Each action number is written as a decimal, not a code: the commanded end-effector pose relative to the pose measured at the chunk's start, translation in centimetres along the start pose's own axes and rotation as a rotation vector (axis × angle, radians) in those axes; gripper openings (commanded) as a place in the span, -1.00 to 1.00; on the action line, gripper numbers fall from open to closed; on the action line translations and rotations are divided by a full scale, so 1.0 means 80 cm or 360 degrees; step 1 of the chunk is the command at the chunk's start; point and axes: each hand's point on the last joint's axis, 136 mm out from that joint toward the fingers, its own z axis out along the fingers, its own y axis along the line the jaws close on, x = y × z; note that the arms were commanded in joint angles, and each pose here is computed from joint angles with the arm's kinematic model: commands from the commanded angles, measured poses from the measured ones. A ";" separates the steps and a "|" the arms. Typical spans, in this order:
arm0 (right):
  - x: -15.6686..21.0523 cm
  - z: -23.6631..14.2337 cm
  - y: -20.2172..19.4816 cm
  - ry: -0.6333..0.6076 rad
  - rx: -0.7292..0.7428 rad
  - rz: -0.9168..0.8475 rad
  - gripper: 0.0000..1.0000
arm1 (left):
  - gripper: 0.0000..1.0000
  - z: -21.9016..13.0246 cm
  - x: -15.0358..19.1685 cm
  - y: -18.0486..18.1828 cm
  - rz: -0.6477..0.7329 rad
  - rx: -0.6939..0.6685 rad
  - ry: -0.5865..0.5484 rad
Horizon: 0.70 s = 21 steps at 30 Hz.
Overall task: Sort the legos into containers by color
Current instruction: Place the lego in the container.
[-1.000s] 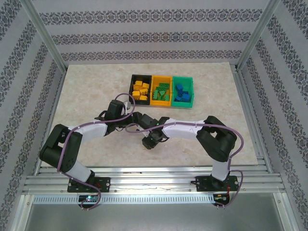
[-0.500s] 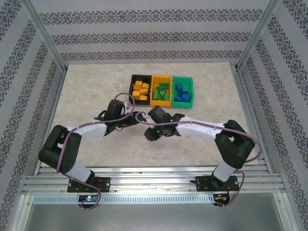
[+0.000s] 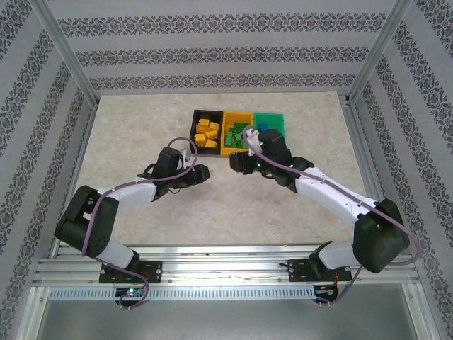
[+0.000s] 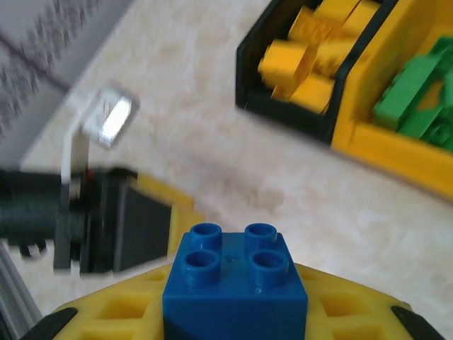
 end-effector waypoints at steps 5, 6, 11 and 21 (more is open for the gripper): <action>-0.086 -0.024 -0.044 -0.0279 0.0067 0.0182 -0.80 | 0.39 -0.020 -0.007 -0.008 0.0009 0.0003 -0.0070; -0.090 -0.025 -0.057 -0.0291 0.0083 0.0222 -0.81 | 0.39 -0.025 -0.008 -0.006 0.0010 -0.0011 -0.0085; -0.097 -0.021 -0.126 -0.0295 0.0197 0.0377 -0.80 | 0.39 -0.037 -0.002 -0.002 0.0014 -0.0027 -0.0112; -0.083 0.015 -0.210 -0.0095 0.0327 0.0520 -0.77 | 0.39 -0.053 0.014 0.009 -0.0029 -0.0052 -0.0137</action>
